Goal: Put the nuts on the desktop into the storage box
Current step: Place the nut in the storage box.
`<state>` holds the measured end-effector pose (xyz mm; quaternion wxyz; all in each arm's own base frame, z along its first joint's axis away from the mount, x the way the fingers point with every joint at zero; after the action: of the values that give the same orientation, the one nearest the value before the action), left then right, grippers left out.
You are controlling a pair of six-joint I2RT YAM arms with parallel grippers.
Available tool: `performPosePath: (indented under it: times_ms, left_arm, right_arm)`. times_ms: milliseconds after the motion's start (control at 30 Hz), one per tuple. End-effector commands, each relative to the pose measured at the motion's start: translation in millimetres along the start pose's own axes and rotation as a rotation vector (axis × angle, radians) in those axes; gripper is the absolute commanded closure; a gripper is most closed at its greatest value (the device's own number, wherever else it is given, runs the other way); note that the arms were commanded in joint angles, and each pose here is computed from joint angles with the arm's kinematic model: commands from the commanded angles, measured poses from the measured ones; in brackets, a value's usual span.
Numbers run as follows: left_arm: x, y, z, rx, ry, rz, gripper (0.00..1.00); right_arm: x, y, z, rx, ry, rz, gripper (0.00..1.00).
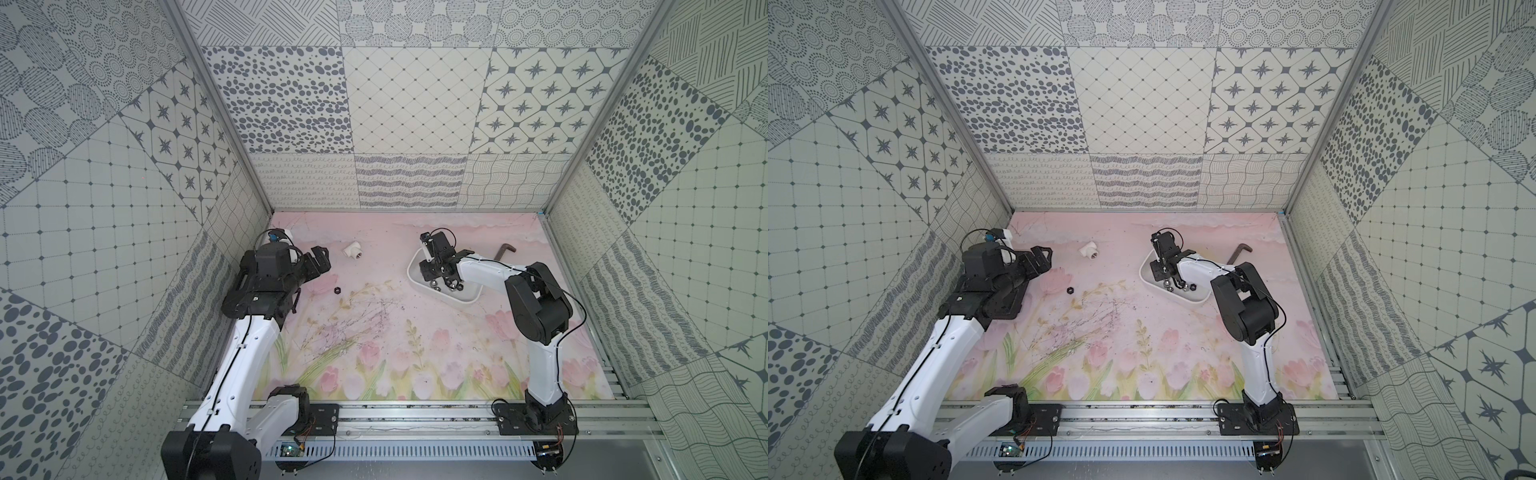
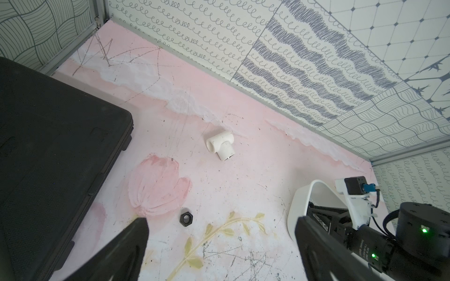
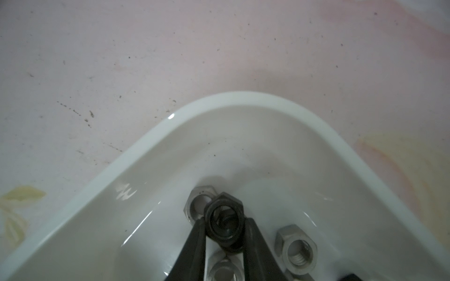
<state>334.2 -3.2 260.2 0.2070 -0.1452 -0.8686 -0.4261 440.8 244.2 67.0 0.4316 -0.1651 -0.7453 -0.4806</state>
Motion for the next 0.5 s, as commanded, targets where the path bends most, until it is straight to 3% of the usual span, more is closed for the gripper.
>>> performPosePath:
  times_ms: [0,300,467]
  left_arm:
    - [-2.4,5.9,-3.3,-0.008,-0.015,-0.023,0.01]
    - [-2.3,5.7,-2.9,-0.009,-0.015,-0.024,0.01]
    - [-2.0,5.5,-2.6,-0.009,-0.013,-0.023,0.01]
  right_arm:
    - [-2.9,15.9,-7.8,-0.033,-0.036,-0.041,0.79]
    - [-17.1,19.3,-9.4,-0.035,-0.045,-0.028,0.76]
    - [-23.0,21.6,-9.6,-0.034,-0.052,-0.021,0.62]
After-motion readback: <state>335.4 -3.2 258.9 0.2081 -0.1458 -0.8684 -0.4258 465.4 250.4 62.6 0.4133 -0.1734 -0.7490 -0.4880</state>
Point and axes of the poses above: each gripper's point midway between its finger pads, its own x axis back along the fingers, its own z axis along the line the jaws close on, y = z × x, the point moved 2 cm from there along x, back along the fingers, and after that the axes turned 10 degrees about x, right-handed, at the moved point
